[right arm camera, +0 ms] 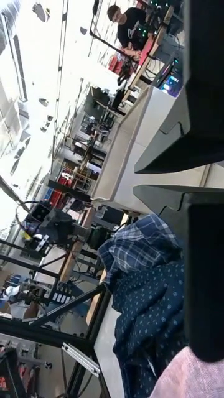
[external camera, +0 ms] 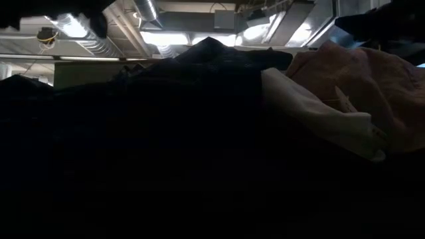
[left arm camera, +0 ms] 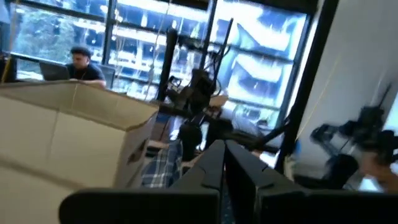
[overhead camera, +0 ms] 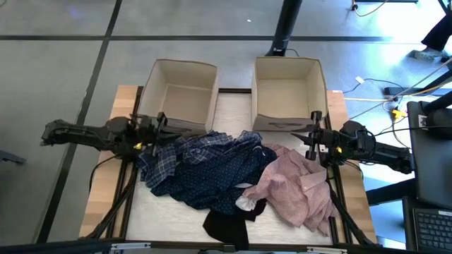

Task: Sort clothes
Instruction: Put the blue checkered into the left laundry organizer

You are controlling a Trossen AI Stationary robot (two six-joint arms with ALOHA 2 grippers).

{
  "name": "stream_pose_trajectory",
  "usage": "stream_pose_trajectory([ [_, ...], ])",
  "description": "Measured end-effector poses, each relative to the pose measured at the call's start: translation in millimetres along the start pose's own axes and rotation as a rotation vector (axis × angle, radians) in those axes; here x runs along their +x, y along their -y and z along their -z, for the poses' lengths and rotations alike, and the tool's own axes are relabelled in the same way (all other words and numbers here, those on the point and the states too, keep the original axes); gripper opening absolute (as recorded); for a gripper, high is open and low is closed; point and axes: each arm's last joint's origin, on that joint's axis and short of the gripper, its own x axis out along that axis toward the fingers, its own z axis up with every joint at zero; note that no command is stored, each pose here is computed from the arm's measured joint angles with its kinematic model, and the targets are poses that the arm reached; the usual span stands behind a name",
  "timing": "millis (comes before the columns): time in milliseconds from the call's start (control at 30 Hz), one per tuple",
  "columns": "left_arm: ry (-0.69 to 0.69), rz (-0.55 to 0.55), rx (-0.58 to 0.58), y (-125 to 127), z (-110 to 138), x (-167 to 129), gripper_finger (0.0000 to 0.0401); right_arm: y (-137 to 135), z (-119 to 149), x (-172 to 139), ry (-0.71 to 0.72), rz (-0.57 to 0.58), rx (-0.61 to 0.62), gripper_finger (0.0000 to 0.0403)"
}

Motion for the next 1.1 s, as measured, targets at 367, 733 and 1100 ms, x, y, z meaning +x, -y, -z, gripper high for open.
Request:
stream_pose_trajectory([
  [367,-0.471,-0.162,0.182,43,-30,94,0.0005,3,-9,0,0.107,0.008,-0.045,0.0044],
  [733,-0.663,-0.19,0.251,61,-5,147,0.0005,14,-39,2,0.431,0.138,-0.268,0.0044],
  [1100,-0.757,-0.364,0.149,35,-16,149,0.0123,14,-27,39,0.379,0.121,-0.388,0.0044],
])
